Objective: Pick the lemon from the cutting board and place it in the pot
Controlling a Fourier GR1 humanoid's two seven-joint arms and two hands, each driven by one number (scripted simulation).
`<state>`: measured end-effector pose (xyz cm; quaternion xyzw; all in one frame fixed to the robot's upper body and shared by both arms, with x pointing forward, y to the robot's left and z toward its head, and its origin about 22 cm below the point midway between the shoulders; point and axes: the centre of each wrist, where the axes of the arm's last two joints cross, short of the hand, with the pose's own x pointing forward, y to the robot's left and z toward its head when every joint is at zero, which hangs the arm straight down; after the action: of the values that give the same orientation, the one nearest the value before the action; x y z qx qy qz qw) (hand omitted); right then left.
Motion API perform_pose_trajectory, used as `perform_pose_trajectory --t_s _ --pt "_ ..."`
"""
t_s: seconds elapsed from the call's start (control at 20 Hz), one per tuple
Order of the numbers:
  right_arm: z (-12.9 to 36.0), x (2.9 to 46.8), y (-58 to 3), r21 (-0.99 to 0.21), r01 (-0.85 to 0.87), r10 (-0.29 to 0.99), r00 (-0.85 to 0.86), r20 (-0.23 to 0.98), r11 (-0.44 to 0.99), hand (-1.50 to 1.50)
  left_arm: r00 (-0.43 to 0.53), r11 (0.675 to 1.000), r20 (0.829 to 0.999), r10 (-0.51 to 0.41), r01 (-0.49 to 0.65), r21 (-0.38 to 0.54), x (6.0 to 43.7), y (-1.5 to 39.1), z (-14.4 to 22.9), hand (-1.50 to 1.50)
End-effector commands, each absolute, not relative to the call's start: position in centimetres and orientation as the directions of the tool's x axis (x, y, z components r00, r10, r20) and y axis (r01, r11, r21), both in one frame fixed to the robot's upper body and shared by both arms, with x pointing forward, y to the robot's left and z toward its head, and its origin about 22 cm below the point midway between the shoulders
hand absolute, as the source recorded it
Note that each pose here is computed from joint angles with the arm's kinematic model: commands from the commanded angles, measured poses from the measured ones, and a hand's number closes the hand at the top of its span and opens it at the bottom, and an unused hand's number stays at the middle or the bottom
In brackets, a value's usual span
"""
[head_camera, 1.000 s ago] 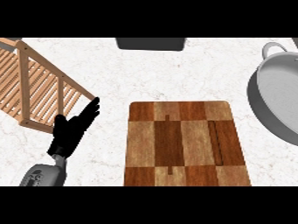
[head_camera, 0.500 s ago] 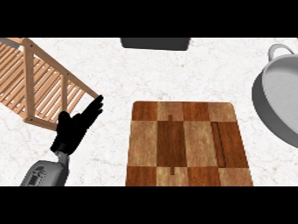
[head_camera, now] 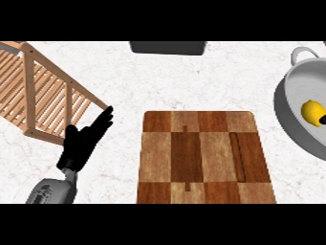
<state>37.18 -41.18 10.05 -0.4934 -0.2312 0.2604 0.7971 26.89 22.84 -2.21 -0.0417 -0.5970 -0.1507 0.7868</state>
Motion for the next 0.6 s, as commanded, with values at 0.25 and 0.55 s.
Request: perform_pose_trajectory --t_s 0.25,0.55 --pt "13.7 39.8 -39.2 -0.732 0.387 0.541 0.498 0.677 0.56 -1.5 0.253 0.958 0.951 -0.177 0.265 0.108 26.2 22.7 -2.7 0.0" --pt "13.3 38.9 -41.2 -0.517 0.709 0.408 0.342 0.847 0.479 -1.5 0.251 0.964 0.953 -0.168 0.242 0.106 26.2 24.2 -2.4 0.0"
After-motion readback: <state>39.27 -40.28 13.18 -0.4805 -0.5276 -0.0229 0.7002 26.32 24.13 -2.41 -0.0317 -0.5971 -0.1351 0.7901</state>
